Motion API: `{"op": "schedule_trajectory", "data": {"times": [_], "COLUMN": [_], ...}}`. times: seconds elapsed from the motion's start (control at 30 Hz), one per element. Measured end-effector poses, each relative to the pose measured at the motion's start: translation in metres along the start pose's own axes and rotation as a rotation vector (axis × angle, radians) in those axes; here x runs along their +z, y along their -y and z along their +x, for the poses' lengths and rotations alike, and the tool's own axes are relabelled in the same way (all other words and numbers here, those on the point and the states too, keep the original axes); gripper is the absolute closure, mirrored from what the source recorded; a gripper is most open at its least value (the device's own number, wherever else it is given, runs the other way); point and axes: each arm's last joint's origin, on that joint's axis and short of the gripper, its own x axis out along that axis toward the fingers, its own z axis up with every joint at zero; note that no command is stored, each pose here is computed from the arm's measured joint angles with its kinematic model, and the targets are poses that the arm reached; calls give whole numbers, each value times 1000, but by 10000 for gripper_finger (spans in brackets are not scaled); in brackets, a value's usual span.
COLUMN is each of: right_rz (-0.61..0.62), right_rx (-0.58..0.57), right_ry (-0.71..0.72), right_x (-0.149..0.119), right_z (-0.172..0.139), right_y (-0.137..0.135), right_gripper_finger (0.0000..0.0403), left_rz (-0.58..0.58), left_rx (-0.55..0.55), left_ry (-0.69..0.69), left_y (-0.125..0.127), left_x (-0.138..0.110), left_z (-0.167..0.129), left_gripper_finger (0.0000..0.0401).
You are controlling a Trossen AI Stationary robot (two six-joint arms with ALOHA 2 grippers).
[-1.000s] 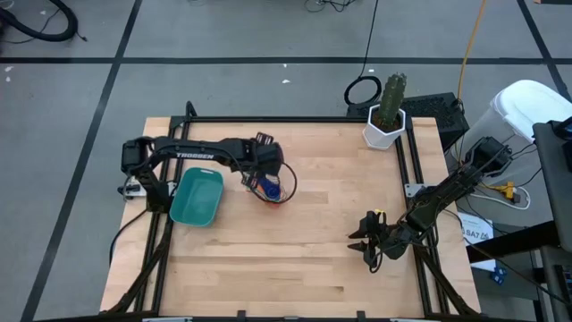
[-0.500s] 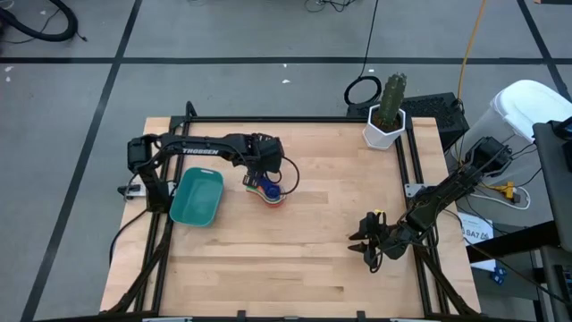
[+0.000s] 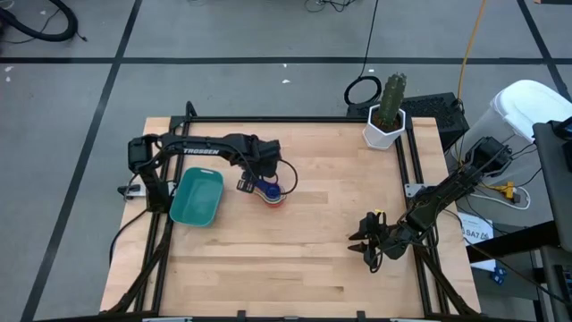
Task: Nest measuring cups in basket
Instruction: Stack the dark blue measuring cup into the orange measuring cup, then put the nested measuring cups into the green bin
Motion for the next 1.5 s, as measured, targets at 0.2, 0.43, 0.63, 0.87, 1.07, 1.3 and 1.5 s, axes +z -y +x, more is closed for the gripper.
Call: {"op": "schedule_trajectory", "data": {"times": [0.2,0.43,0.63,0.87,1.07,1.3,1.5], "right_rz": [0,0,0,0,-1,-14,-30], "right_rx": [0,0,0,0,0,-16,-16], "right_ry": [0,0,0,0,0,-10,-10], "right_x": [0,0,0,0,0,-1,-1], "right_z": [0,0,0,0,0,0,0], "right_y": [0,0,0,0,0,2,2], "right_gripper_finger": [248,248,248,248,248,248,248], "left_rz": [-2,-13,8,30,62,-36,-168], "left_rx": [-24,-24,-48,-41,66,170,58], "left_ry": [-36,-38,-69,-72,-138,-48,115], "left_y": [4,5,15,21,18,15,26], "left_x": [-2,-2,0,3,-2,-9,-4], "left_z": [0,0,-2,-3,-9,-50,-86], "left_gripper_finger": [254,254,256,256,256,256,236]}}
